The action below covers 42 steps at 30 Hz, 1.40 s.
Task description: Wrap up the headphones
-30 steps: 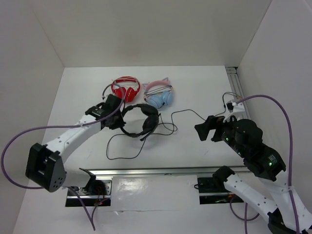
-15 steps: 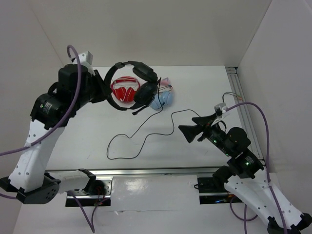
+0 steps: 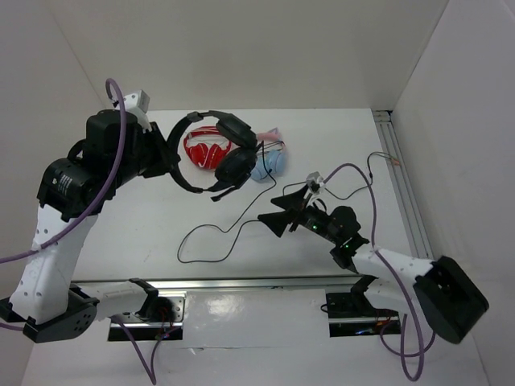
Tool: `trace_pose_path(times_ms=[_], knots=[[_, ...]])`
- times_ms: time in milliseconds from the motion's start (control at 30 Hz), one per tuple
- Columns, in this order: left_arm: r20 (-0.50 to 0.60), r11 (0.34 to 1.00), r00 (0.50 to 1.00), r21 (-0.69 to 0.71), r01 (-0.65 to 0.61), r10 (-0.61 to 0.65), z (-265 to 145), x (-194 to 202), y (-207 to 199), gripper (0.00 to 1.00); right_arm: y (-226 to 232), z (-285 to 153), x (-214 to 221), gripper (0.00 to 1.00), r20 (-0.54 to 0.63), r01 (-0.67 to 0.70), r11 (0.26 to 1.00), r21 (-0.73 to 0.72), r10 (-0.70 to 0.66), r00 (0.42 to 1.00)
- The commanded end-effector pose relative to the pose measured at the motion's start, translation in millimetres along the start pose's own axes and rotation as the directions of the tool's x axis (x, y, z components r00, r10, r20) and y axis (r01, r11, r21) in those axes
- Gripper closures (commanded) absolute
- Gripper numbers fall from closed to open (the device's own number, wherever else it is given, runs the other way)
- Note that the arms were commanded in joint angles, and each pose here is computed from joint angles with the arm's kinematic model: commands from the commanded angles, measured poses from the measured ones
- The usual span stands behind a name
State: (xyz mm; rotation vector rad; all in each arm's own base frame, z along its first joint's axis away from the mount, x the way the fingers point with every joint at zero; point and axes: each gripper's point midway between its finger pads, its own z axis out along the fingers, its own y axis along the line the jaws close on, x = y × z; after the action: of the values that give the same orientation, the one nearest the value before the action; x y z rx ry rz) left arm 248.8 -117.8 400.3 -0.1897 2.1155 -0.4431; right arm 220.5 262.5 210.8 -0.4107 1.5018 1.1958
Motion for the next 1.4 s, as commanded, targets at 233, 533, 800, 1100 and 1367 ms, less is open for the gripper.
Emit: trace_pose_path(times_ms=[233, 533, 800, 1100, 1367], knots=[[0.052, 0.999, 0.999, 0.046, -0.013, 0.011, -19.0, -12.4, -6.3, 1.0, 32.0, 63.3, -30.5, 0.07, 0.214, 0.095, 0.977, -0.193, -0.053, 0.975], [0.081, 1.0, 0.997, -0.024, -0.011, 0.013, -23.1, -14.2, 9.1, 1.0, 22.5, 78.3, -4.4, 0.72, 0.203, 0.048, 0.976, -0.214, -0.004, 0.979], [0.136, 0.994, 0.989, -0.087, 0.062, -0.05, -22.9, -20.3, 22.3, 1.0, 12.8, 62.5, 2.8, 1.0, 0.212, 0.01, 0.994, -0.112, 0.014, 0.977], [0.24, 0.958, 0.951, -0.161, 0.237, -0.195, -25.2, -25.6, 43.0, 1.0, 16.7, 58.9, -7.9, 1.0, 0.157, 0.124, 0.982, 0.142, -0.146, 0.977], [0.183, 0.945, 0.94, -0.107, 0.309, -0.287, 1.1, -25.7, 25.9, 1.0, -26.0, 61.0, -4.4, 1.0, -0.028, 0.171, 0.811, 0.56, -0.187, 0.982]])
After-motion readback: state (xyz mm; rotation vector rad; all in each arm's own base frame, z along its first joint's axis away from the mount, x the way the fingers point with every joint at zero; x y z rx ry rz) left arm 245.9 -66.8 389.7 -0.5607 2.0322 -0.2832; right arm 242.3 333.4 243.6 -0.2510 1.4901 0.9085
